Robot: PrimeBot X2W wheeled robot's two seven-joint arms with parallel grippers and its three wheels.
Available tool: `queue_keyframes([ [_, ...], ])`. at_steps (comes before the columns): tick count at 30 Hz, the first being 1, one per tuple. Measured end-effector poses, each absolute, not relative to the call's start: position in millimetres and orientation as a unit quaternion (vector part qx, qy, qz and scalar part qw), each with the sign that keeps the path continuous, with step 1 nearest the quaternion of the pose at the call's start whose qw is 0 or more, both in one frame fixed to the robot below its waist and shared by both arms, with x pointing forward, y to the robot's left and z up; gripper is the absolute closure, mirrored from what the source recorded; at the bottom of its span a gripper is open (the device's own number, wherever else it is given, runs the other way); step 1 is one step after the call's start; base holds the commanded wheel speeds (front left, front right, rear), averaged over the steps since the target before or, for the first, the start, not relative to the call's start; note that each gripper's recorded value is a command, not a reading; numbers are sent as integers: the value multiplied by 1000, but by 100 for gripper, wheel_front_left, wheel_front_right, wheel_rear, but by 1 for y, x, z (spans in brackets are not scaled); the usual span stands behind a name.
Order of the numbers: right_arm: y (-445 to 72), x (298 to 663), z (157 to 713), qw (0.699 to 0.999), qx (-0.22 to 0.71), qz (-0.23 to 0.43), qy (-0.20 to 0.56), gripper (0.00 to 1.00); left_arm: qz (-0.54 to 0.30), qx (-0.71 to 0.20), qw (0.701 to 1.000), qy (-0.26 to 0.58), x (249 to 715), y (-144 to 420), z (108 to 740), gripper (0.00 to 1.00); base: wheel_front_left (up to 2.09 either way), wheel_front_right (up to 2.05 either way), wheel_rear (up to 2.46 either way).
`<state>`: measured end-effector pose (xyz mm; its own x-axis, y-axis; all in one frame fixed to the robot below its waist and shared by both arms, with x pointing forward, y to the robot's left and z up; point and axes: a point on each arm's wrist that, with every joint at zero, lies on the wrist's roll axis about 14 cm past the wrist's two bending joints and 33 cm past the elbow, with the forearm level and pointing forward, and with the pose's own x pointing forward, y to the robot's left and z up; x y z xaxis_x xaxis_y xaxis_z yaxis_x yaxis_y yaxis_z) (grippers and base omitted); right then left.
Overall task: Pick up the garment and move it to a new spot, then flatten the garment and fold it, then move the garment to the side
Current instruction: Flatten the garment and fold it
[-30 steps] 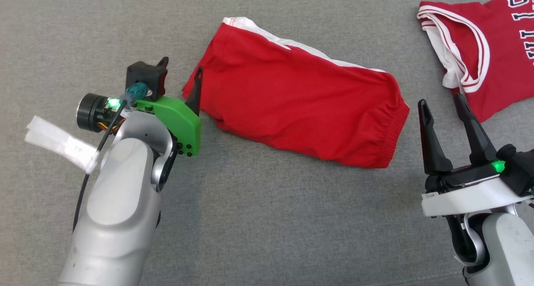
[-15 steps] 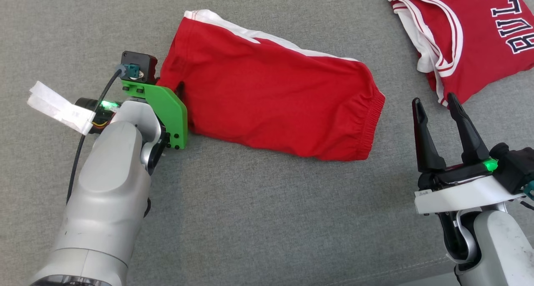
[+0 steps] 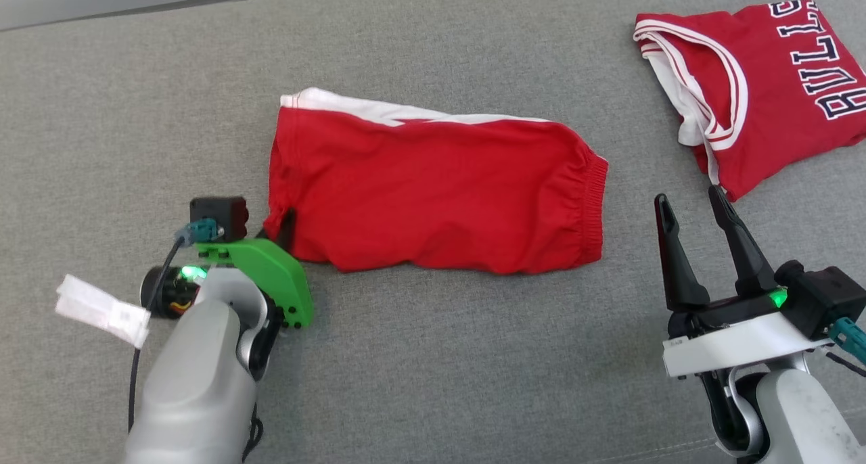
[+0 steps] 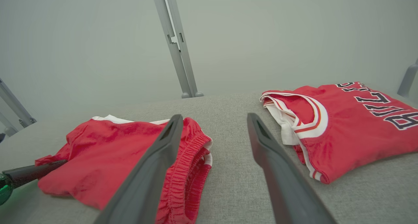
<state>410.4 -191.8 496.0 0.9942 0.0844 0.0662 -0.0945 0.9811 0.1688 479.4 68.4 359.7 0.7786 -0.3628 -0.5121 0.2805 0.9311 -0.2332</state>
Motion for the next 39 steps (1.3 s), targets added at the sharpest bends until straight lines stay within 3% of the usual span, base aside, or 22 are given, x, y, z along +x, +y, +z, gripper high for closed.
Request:
queue_keyframes([
  [8,-189,392,504,994,88,47,-33,0,-122,-123,941,291,429,88,358,100,0,0,0],
  [9,-189,392,506,995,86,49,-34,0,-121,-123,942,289,426,89,360,80,0,0,0],
  [10,-188,391,507,995,84,50,-34,0,-120,-120,945,280,426,90,365,0,0,0,0],
  [12,-188,391,510,995,74,54,-36,0,-113,-118,954,253,425,93,375,0,0,0,0],
  [17,-186,389,518,995,70,56,-42,0,-102,-70,988,94,444,104,439,0,0,0,0],
  [23,-187,383,528,996,58,57,-45,0,-74,-43,996,-9,441,126,493,0,0,0,0],
  [39,-183,366,535,996,52,58,-31,0,-46,-29,998,-22,394,163,506,0,0,0,0],
])
